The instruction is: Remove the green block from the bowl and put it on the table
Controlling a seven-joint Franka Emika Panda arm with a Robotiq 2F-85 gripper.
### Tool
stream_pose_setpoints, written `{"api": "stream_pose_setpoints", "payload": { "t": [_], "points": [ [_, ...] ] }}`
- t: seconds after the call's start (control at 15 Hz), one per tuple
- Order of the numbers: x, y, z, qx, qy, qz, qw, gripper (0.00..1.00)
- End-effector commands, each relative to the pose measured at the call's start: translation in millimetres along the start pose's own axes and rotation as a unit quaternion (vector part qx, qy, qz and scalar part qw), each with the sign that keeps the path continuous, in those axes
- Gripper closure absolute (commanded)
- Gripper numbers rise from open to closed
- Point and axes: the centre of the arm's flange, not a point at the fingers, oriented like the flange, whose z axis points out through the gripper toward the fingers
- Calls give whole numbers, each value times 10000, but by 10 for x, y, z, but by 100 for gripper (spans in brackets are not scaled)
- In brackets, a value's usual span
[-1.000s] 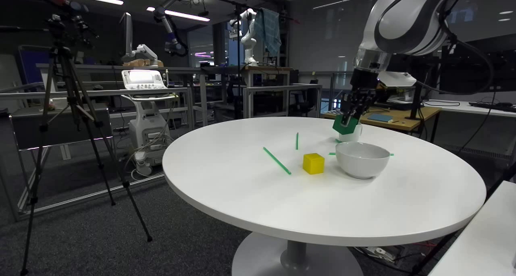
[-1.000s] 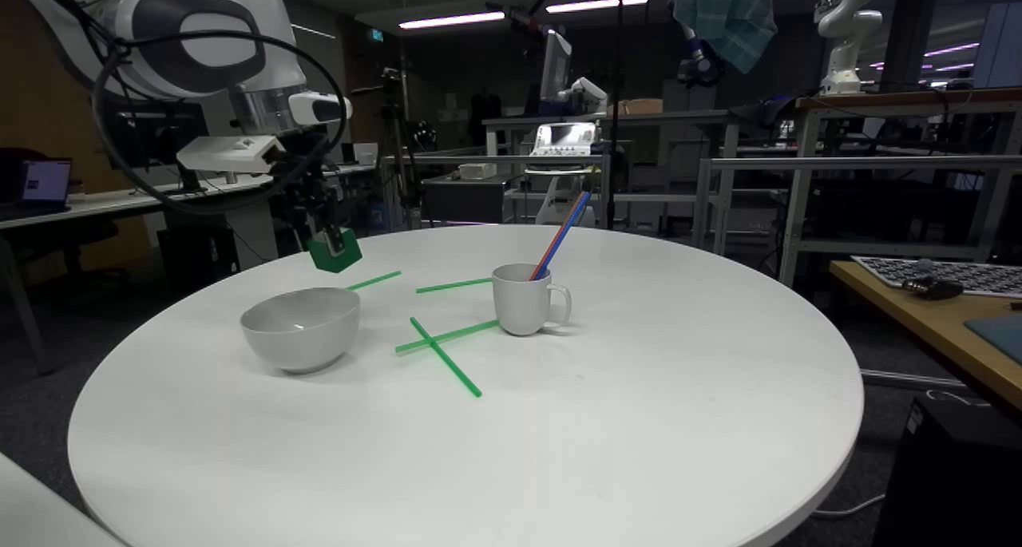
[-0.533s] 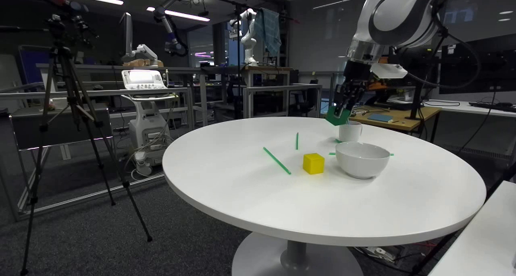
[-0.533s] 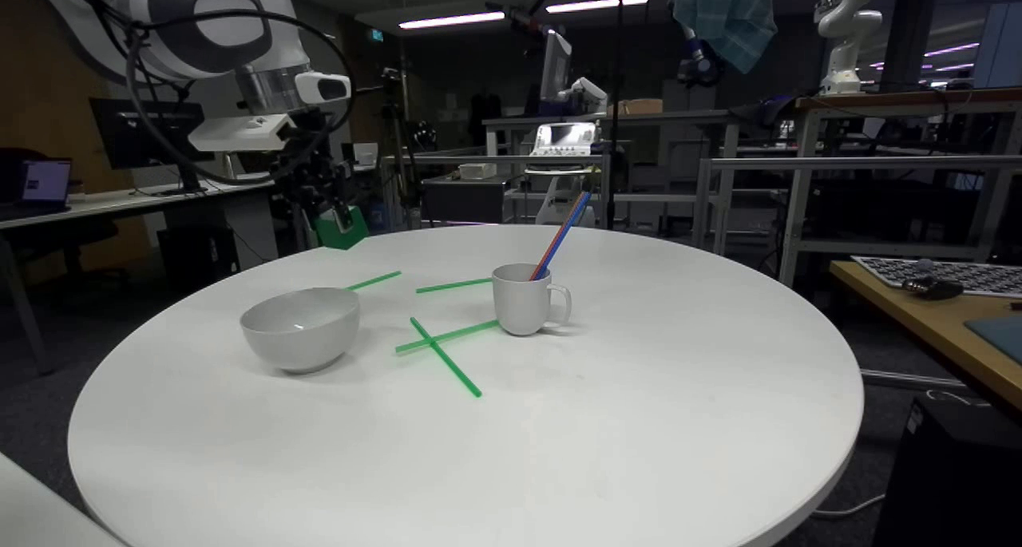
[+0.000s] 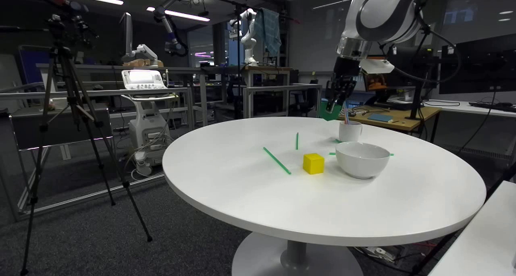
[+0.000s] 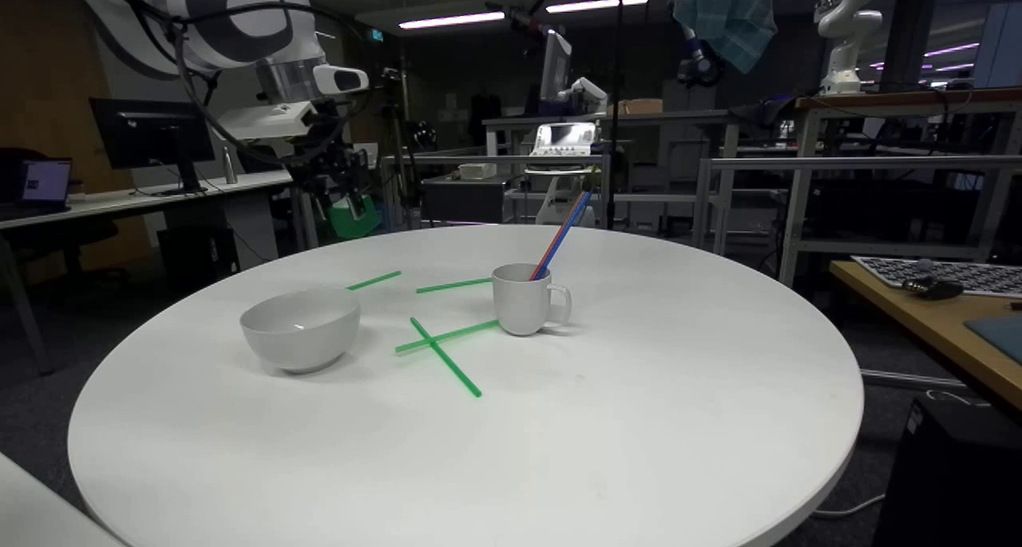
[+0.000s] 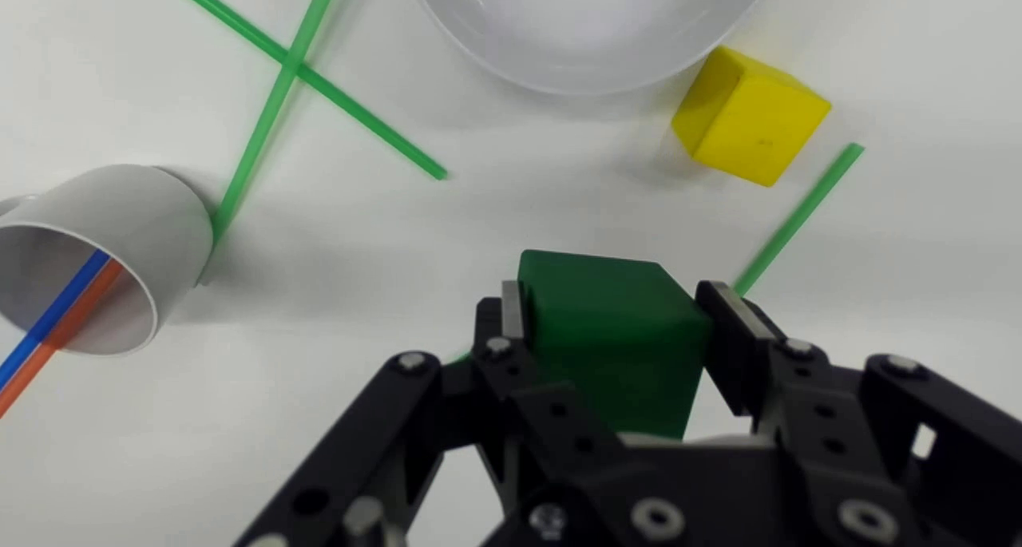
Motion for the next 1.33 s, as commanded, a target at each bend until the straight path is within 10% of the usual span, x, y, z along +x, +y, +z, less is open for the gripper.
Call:
{"api": "stream_pose_setpoints", "payload": {
  "t": [0.0, 1.27],
  "points": [
    [435, -15, 42, -60, -79, -271, 9996, 68],
    [979, -86, 802, 120, -964, -868, 9915, 68]
  ]
}}
